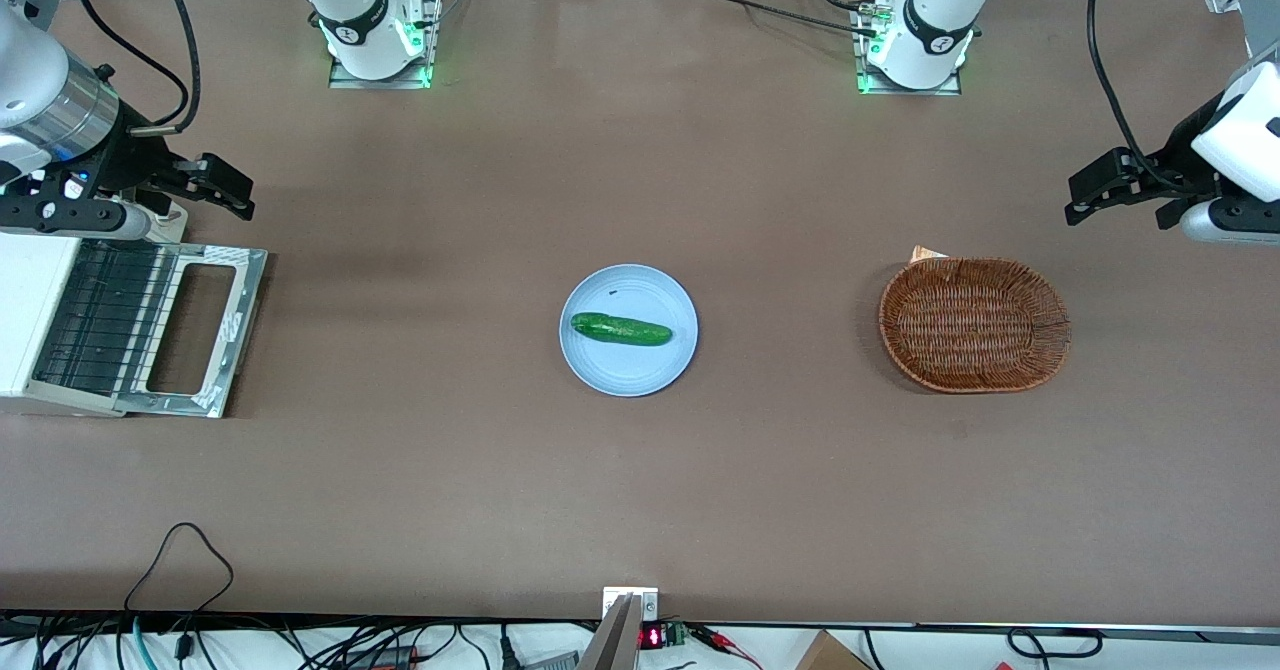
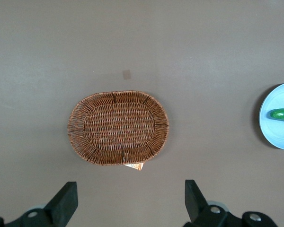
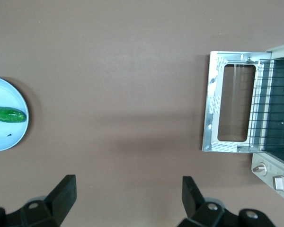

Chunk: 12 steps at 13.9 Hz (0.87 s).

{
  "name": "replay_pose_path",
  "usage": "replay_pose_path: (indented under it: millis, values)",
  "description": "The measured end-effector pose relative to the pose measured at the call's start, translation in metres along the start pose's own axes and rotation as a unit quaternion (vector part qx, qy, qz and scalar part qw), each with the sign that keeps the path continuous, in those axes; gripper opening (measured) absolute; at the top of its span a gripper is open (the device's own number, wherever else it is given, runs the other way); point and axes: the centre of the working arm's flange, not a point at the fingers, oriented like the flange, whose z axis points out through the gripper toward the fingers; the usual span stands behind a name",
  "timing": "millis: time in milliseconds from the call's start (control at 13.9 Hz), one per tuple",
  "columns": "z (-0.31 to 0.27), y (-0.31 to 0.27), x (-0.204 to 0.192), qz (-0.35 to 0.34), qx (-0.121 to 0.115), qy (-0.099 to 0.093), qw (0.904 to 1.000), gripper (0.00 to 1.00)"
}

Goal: Open oven door with right arm only

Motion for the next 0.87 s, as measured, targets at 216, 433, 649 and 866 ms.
replay_pose_path:
  millis: [216, 433, 649, 866]
  values:
    - [-0.0010, -0.0060, -0.0009, -0.032, 0.002, 0.001, 0.9995, 0.99]
    - [-0.0008, -0.0072, -0.0010, -0.037, 0.002, 0.001, 0.9993, 0.99]
    - [-0.0006, -0.0073, -0.0009, -0.041, 0.002, 0.000, 0.9992, 0.99]
    - [-0.0006, -0.0073, -0.0009, -0.042, 0.002, 0.000, 0.9991, 0.99]
